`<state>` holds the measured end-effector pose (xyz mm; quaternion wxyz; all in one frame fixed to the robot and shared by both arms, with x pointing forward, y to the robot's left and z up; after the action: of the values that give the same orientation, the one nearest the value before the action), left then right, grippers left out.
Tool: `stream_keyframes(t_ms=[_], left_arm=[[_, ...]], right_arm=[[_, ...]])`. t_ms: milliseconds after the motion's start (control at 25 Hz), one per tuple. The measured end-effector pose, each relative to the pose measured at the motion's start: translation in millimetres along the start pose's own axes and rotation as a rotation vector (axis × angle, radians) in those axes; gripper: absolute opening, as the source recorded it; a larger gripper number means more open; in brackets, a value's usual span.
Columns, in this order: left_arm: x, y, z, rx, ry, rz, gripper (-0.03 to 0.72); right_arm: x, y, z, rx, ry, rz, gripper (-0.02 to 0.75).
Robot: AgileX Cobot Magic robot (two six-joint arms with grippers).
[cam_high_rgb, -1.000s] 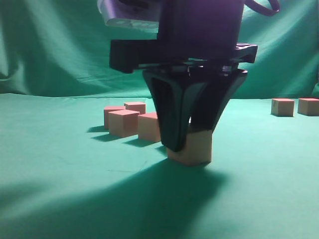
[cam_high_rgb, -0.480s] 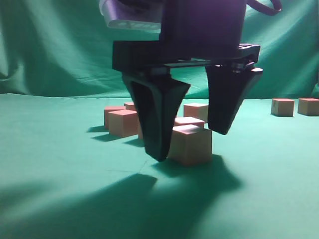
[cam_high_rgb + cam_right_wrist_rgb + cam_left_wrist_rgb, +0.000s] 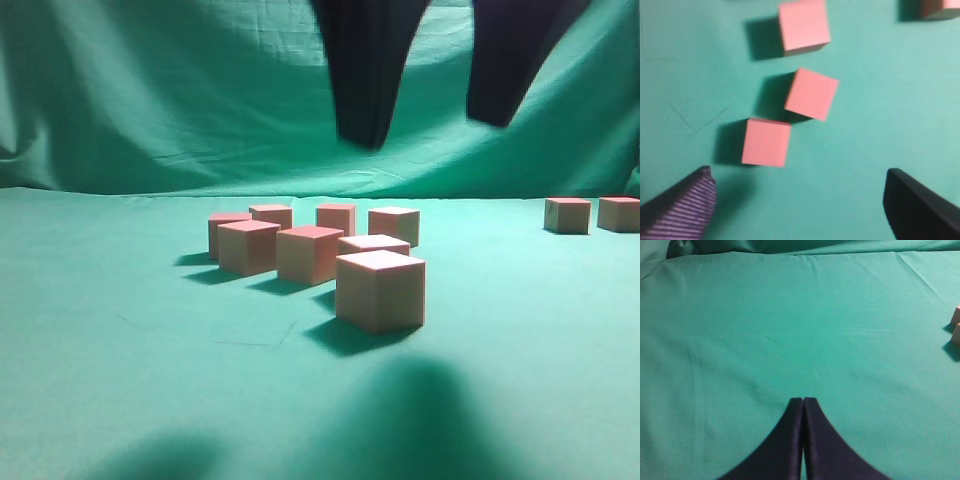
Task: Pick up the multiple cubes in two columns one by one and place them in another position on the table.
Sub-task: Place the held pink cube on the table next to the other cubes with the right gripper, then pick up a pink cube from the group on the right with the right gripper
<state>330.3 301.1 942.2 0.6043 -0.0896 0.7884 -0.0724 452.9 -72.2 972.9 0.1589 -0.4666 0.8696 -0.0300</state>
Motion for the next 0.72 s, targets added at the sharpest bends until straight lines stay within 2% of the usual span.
stream_keyframes(t_ms=[200,400,560,720], left_arm=[[0.0,0.0,0.0,0.000,0.000,0.000,0.000],[0.0,0.0,0.0,0.000,0.000,0.000,0.000],[0.0,0.0,0.0,0.000,0.000,0.000,0.000],[0.0,0.0,0.0,0.000,0.000,0.000,0.000]], right_arm=[[16.2,-20.4,-42.5,0.100,-0.035,0.106,0.646],[47.7,-68.9,-60.6,0.182,0.021,0.300,0.646],[65.6,-105.5,-64.3,0.183,0.043,0.450,0.646],[70.1,-139.8,-72.5,0.150,-0.046,0.590,0.646]])
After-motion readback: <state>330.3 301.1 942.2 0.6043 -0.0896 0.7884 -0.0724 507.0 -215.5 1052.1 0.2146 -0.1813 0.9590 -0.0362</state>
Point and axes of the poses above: a point on each arm's last joint axis where the gripper is mounted, z pointing out along that axis toward the gripper, y along the wrist's bending axis when the last joint is at zero, x = y × z, the point moved 4 cm from there along z, pointing out along that axis toward the gripper, and after that the axes turned 15 degrees about -z, right-handed, at the moved point
